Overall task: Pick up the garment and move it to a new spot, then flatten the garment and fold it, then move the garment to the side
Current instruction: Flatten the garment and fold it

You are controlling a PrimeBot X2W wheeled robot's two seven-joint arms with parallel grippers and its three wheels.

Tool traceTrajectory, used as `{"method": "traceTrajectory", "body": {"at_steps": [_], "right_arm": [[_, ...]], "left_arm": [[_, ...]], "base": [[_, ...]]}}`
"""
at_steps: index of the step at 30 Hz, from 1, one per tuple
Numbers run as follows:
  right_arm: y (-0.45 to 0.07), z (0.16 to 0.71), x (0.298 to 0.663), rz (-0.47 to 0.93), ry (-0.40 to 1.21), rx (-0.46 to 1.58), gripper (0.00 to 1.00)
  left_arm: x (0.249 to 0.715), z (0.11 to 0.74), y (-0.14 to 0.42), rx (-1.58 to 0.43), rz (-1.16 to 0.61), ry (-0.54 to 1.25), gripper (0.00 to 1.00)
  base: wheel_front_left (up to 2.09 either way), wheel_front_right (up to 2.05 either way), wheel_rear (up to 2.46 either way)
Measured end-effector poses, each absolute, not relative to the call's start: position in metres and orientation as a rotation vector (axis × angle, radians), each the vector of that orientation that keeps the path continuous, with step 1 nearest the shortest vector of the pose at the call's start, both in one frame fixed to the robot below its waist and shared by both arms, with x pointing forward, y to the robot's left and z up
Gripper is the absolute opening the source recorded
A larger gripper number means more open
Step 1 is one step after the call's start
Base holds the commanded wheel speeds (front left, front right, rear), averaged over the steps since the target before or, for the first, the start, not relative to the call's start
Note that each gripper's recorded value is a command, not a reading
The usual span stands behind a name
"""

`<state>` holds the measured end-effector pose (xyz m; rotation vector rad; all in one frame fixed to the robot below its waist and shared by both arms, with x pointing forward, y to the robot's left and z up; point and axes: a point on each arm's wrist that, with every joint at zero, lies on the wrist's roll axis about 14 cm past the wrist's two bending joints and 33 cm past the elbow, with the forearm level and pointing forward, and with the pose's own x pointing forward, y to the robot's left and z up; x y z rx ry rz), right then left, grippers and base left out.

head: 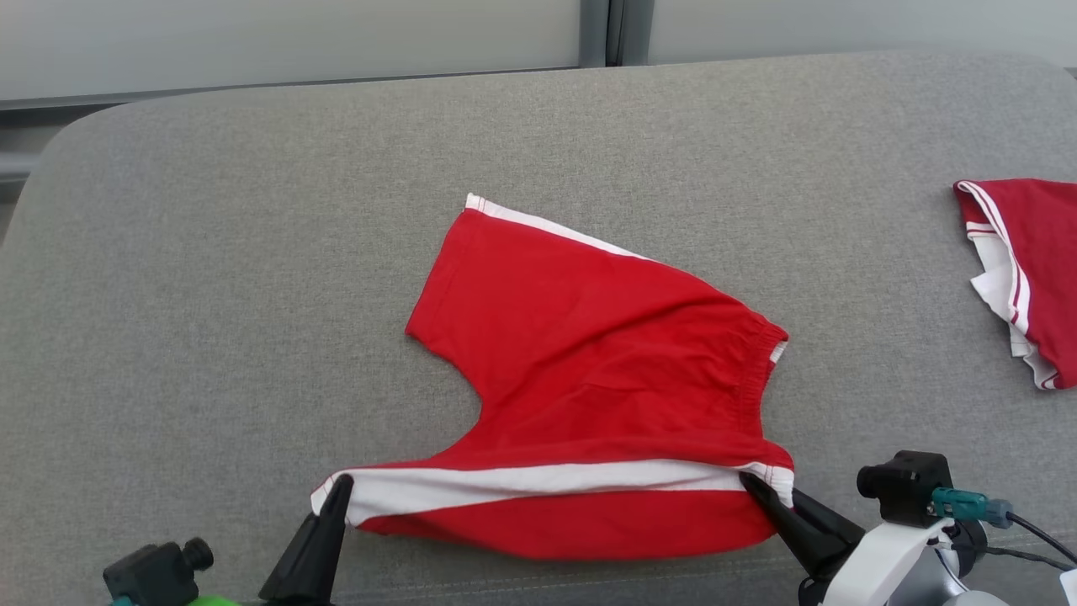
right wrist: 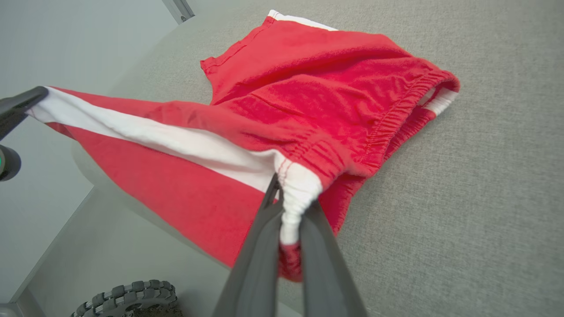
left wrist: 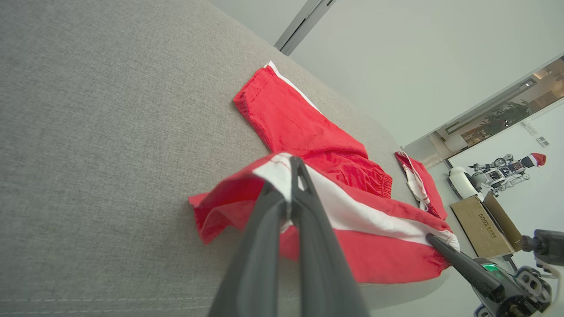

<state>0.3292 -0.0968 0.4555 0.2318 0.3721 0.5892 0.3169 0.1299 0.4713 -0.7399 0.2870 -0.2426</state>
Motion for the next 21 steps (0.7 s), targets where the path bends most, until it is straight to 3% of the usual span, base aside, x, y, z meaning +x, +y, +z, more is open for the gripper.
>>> {"method": "traceTrajectory", "body": {"at_steps": [11, 21], "right_arm": [[-0.094, 0.453, 0.354, 0.545, 0.351, 0.296, 0.0], [-0.103, 0.462, 0.41, 0.457, 0.265, 0.368, 0.0]], "left_arm": [[0.399, 0.483, 0.115, -0.629, -0.368, 0.253, 0.0], [0.489, 0.487, 0.093, -0.482, -0.5, 0.269, 0.0]], "base": [[0.0, 0.0, 0.0], [0.0, 0.0, 0.0]]}}
